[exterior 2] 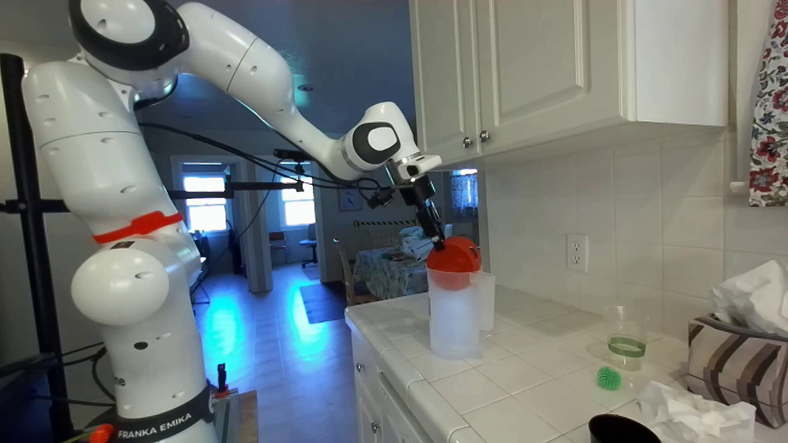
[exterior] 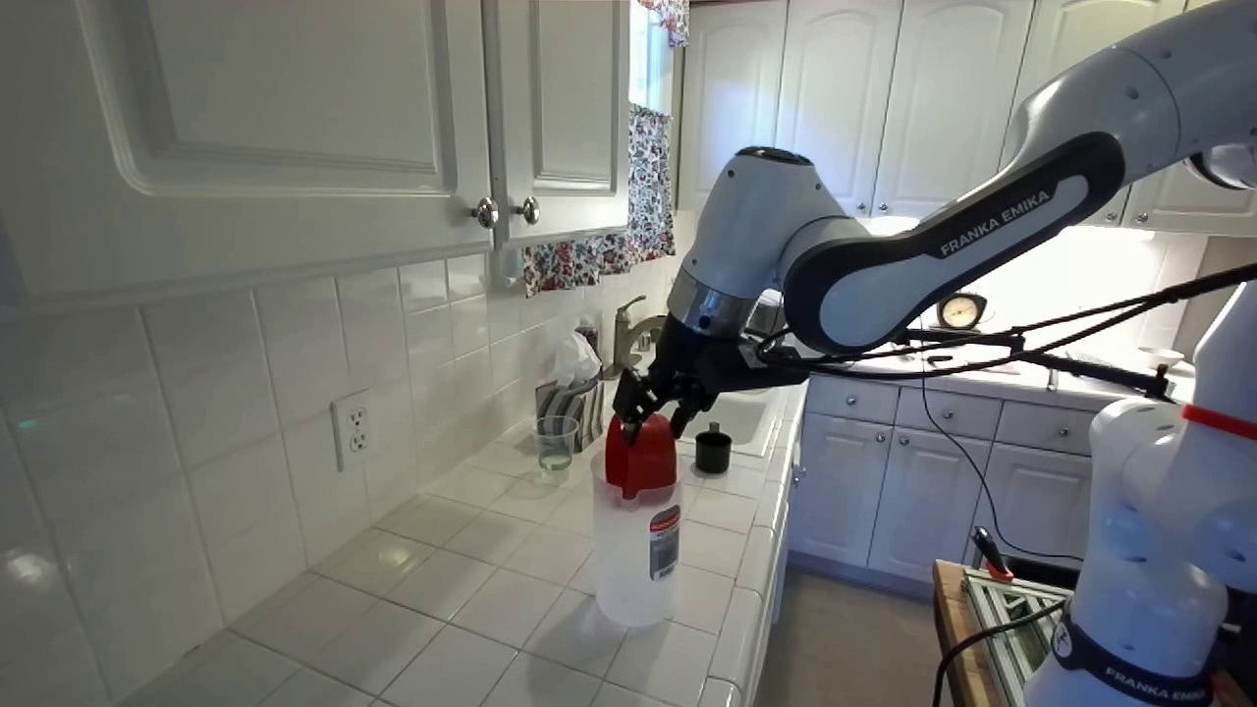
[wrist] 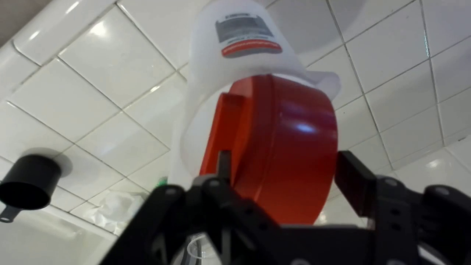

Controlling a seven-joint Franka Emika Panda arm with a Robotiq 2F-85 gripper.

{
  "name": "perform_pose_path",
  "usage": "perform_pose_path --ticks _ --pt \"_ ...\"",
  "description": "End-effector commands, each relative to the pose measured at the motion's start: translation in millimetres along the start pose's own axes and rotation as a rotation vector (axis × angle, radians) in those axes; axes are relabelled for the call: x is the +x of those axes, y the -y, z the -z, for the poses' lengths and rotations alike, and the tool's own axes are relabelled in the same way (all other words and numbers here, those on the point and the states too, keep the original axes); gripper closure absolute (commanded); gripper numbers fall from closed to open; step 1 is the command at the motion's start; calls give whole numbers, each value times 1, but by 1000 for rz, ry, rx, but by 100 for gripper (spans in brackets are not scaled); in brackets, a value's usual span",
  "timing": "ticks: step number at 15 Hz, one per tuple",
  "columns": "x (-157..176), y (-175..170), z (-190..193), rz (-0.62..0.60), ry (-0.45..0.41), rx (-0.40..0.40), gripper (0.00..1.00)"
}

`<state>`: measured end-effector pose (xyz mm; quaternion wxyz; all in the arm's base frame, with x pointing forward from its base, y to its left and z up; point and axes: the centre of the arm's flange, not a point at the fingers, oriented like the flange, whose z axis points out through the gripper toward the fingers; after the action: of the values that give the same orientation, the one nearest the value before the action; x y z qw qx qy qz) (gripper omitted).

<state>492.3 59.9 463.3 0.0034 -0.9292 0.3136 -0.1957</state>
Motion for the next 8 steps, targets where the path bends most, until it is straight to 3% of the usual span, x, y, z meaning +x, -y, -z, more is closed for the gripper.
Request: perform_pose_path --ticks 1,2,8 --pt "3 9 -8 -4 -10 -17 56" --pt "3 9 -8 -1 -8 -18 60" --pt "6 9 0 1 -6 -3 61"
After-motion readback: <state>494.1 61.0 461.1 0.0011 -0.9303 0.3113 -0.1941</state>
